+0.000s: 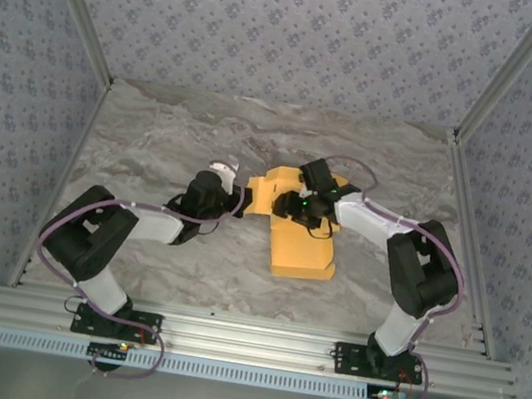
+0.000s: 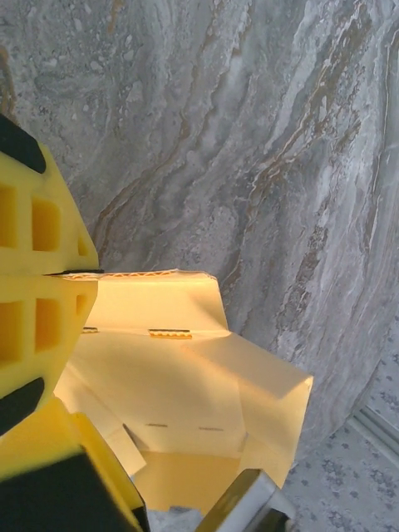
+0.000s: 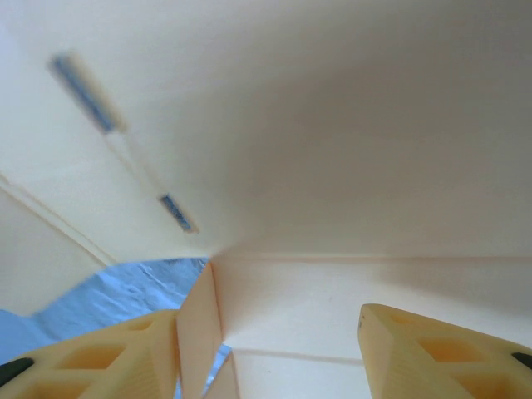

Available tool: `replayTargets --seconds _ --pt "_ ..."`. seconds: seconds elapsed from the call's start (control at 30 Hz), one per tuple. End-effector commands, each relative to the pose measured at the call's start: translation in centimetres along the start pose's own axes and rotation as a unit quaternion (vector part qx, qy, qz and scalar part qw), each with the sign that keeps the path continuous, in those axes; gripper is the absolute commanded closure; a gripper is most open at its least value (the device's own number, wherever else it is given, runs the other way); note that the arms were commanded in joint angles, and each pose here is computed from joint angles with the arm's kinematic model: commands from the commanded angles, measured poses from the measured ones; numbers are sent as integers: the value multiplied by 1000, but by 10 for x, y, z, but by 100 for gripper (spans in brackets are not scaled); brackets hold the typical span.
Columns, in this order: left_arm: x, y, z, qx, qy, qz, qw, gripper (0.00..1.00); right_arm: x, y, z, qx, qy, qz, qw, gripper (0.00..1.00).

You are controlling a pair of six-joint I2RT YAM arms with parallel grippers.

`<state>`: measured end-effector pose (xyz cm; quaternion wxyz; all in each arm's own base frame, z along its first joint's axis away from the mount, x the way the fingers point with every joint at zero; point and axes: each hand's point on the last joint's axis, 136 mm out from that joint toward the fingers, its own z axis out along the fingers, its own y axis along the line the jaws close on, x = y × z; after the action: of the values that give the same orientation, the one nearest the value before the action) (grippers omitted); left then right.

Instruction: Fold the paper box

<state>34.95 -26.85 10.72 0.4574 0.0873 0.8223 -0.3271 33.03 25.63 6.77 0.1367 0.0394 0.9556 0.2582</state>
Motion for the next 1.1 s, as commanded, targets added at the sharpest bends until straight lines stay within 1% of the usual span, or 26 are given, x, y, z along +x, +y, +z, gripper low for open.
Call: replayTargets --seconds 0.0,0.1,0.17,0.2,0.23,0.27,0.3,0.37,0.43,0.53,0.6,0.67,0.73,0.8,0.93,0.97,1.07 --pt "-12 -9 1 4 -37 42 998 100 -16 56 -34 -133 -22 107 985 39" --pt "-13 -17 1 9 -46 55 997 100 -26 69 -46 -171 -47 199 964 38" --pt "-13 -20 0 6 -51 68 996 100 -35 66 -52 -175 -68 252 949 36" --pt "-13 -21 0 4 -52 72 996 100 -40 61 -54 -165 -81 273 944 31" --pt "-13 -21 -1 4 -54 75 996 100 -44 53 -56 -146 -96 292 940 29" --pt "-13 -23 -2 5 -57 76 995 100 -46 44 -57 -125 -105 312 936 25" --pt "-15 -22 -4 2 -61 75 995 100 -48 36 -58 -108 -113 332 930 24" --pt "-17 -22 -7 -1 -67 75 995 100 -58 32 -62 -107 -130 348 922 23" --pt "-19 -24 -10 -2 -73 76 994 100 -64 27 -67 -101 -144 378 909 22" --pt "-18 -28 -14 3 -81 87 993 100 -61 7 -69 -45 -146 435 887 21" --pt "-17 -32 -16 7 -85 96 992 100 -65 4 -68 -41 -148 446 882 24" --pt "-15 -33 -17 10 -92 102 991 100 -71 5 -67 -52 -156 461 872 28" --pt "-13 -33 -17 14 -99 103 990 100 -75 4 -66 -55 -157 474 865 29" --pt "-12 -30 -17 11 -105 100 989 100 -76 2 -64 -51 -153 482 861 30" --pt "-13 -25 -18 -3 -111 95 989 100 -70 -4 -56 -38 -138 495 857 37" --pt "-14 -25 -19 -4 -112 94 989 100 -69 -5 -55 -33 -141 493 858 40" --pt "-15 -26 -18 -2 -111 87 990 99 -64 -5 -53 -27 -140 486 862 59"
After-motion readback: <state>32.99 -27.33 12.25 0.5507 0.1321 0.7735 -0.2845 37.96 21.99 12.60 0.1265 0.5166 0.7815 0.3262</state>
